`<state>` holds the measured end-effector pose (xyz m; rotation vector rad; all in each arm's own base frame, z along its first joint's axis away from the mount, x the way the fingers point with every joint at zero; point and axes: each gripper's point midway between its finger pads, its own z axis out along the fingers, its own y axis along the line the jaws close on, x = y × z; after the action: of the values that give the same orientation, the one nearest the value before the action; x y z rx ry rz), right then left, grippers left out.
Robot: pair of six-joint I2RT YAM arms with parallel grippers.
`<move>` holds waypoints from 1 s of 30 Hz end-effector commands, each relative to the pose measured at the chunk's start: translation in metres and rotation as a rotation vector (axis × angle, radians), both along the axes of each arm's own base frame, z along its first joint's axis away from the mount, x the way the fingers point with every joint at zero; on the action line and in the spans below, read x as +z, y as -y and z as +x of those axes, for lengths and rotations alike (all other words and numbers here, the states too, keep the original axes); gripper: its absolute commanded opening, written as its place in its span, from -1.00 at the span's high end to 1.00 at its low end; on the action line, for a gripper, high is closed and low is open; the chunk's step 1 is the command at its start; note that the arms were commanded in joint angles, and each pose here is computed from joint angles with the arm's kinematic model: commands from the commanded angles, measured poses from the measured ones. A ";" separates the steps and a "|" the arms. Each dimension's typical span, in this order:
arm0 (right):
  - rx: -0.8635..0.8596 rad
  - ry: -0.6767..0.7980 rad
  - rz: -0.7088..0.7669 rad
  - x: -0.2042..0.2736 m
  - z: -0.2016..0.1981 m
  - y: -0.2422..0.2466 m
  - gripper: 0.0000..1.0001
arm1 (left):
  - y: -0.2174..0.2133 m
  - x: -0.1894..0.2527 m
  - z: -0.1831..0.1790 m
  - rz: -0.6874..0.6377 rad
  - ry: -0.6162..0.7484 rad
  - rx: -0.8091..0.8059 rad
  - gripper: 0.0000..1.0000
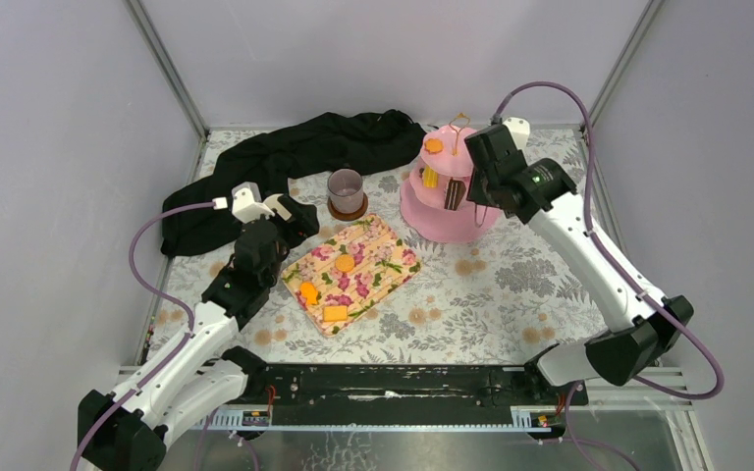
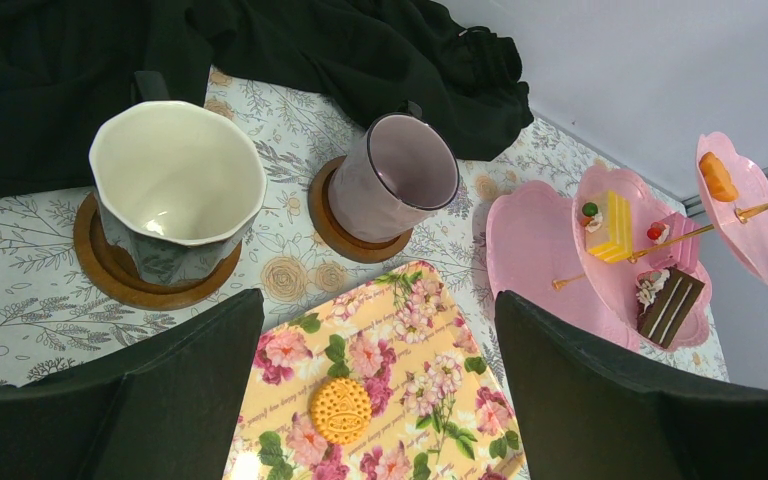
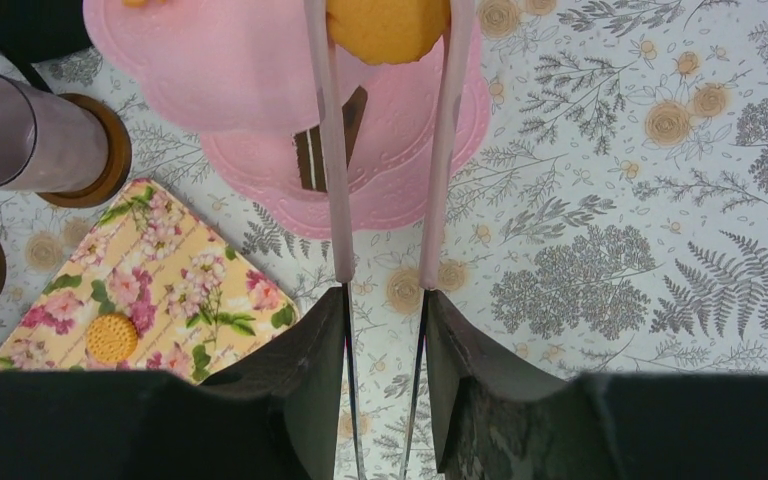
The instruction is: Serve the afternoon tea
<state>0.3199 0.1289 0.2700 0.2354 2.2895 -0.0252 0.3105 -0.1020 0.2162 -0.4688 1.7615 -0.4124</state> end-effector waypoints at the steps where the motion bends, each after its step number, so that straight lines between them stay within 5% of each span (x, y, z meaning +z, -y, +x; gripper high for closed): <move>1: 0.038 0.033 0.038 0.015 0.022 -0.001 0.68 | -0.003 0.004 0.002 -0.009 0.011 0.014 -0.85; 30: 0.069 -0.053 0.067 -0.005 0.094 -0.006 0.59 | -0.004 0.005 0.003 -0.002 0.013 0.019 -0.85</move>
<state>0.4018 0.1302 0.2429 0.2165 2.4083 0.0312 0.3107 -0.1021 0.2155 -0.4683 1.7637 -0.4109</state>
